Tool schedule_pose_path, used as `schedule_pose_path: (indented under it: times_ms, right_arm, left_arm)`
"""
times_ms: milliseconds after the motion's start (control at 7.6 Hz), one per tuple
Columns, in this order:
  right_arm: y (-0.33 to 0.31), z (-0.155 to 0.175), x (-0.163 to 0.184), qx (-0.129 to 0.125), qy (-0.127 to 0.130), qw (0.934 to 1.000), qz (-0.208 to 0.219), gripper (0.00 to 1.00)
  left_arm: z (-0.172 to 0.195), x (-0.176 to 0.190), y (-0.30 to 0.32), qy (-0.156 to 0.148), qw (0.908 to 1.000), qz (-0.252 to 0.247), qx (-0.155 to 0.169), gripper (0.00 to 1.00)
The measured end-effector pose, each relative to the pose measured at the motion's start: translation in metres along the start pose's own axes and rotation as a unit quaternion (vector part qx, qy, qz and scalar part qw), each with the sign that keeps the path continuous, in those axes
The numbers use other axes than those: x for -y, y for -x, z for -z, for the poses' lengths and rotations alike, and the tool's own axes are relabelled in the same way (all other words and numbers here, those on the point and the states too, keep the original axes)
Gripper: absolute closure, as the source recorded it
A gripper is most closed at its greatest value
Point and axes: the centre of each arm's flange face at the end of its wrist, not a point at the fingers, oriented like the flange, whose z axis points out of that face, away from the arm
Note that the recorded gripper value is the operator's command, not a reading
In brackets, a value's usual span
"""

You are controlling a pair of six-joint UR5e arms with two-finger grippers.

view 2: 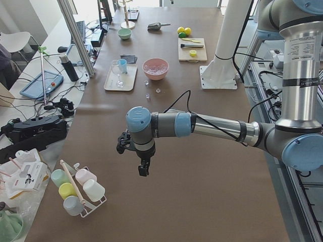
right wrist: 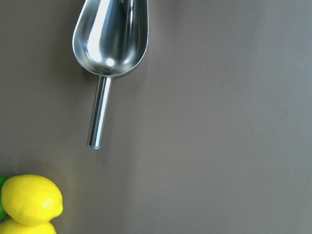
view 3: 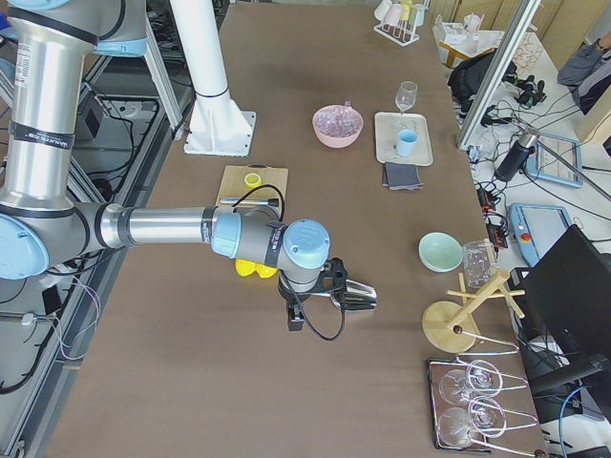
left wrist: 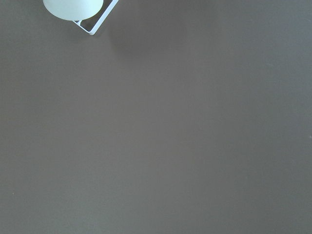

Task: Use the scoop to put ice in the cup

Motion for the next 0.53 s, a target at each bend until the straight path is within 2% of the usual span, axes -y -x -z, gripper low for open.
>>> schedule_pose_path:
  times_ms: [526]
  right_arm:
    - [-0.016, 0.0057, -0.0162, -0.008, 0.007, 0.9999, 0.012, 0.0]
  left_arm:
    - [-0.0047, 0.0, 0.0034, 0.005, 1.0, 0.005, -0.001, 0.01]
